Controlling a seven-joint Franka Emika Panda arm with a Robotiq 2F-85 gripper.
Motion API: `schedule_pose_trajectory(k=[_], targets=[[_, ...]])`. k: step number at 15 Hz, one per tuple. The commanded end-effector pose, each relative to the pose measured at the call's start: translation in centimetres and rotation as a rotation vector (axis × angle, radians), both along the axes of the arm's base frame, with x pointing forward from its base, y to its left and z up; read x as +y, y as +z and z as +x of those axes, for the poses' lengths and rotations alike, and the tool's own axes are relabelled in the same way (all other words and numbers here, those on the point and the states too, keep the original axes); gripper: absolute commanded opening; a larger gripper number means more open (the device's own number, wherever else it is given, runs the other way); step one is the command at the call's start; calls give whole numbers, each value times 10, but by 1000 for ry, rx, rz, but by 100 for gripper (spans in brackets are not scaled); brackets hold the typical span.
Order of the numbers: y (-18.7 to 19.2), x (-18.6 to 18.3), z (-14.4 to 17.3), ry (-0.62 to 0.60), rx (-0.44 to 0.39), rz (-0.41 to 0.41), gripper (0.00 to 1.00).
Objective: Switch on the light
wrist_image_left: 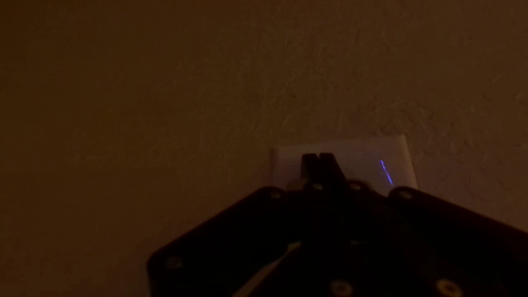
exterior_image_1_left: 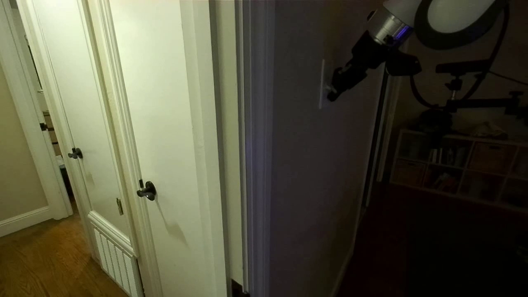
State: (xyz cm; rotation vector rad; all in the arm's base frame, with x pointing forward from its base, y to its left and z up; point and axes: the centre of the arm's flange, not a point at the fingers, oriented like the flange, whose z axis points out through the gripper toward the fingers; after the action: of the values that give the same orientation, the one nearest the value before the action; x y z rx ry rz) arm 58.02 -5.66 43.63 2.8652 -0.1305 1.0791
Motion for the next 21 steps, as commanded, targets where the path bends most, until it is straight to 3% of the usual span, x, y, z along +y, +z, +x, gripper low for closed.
schedule_pose_trajectory(k=[1, 16, 21], targets=[[7, 0, -4, 12, 4, -7, 5], [57, 7, -17, 19, -53, -50, 5], [47, 1, -26, 22, 1, -128, 5]])
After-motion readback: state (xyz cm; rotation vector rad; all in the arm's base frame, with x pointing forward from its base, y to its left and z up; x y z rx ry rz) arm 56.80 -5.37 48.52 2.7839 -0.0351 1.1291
